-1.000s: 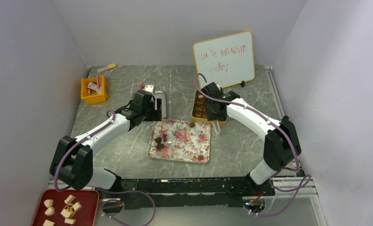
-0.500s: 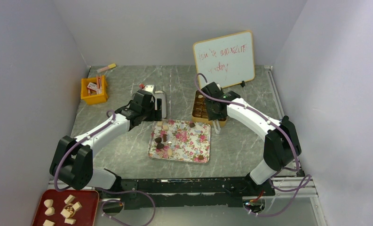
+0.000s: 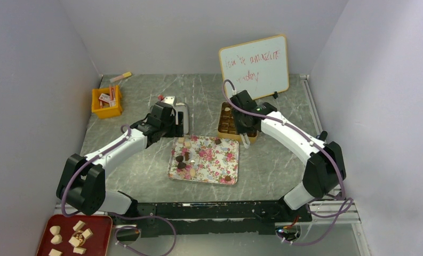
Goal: Pack the chocolate
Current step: Place the fake chocolate in the packing box, then pick up the fake chocolate from the plate.
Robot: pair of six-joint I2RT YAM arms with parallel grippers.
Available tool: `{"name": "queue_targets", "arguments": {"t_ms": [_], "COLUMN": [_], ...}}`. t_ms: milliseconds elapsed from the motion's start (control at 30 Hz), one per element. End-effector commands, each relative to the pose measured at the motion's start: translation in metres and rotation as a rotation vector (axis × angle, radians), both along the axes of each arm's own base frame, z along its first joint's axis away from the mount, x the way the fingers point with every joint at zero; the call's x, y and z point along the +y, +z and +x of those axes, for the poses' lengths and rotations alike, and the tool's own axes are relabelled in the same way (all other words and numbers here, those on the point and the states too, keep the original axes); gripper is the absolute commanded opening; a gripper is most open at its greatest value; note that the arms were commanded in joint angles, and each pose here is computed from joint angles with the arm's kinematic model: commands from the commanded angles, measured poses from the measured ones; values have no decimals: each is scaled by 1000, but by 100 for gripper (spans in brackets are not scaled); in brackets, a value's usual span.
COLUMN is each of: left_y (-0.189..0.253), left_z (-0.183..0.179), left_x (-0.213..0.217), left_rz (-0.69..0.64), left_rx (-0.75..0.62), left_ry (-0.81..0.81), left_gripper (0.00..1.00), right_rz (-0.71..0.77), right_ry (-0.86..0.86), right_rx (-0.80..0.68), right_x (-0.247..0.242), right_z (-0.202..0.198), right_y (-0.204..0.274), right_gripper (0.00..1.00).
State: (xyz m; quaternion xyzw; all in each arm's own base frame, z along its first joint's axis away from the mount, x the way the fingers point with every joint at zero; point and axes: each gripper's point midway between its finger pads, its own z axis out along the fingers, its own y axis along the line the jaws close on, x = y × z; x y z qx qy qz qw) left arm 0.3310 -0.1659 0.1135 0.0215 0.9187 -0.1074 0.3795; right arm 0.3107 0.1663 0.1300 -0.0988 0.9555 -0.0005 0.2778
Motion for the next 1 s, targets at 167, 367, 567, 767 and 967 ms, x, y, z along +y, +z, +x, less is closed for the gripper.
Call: {"name": "queue_targets", "arguments": {"t_ms": [167, 367, 567, 767, 967], "left_y": [15, 24, 39, 52, 52], "left_z": [0, -6, -8, -11, -16], "left_x": [1, 11, 29, 39, 45], "left_rz": [-46, -47, -32, -33, -28], "left_rx": [-32, -42, -74, -106, -102], "left_ry": [33, 88, 190, 240, 247], "left_gripper": [79, 79, 79, 80, 80], "right_rz": [71, 104, 121, 125, 111], "right_ry": [209, 321, 409, 466, 498], "right_rx": [-76, -4, 47, 85, 119], "right_x": [57, 95, 120, 135, 146], "right_z": [-27, -79, -123, -146, -159], "right_y": [52, 37, 27, 15, 2], "right_gripper": [25, 25, 25, 27, 33]}}
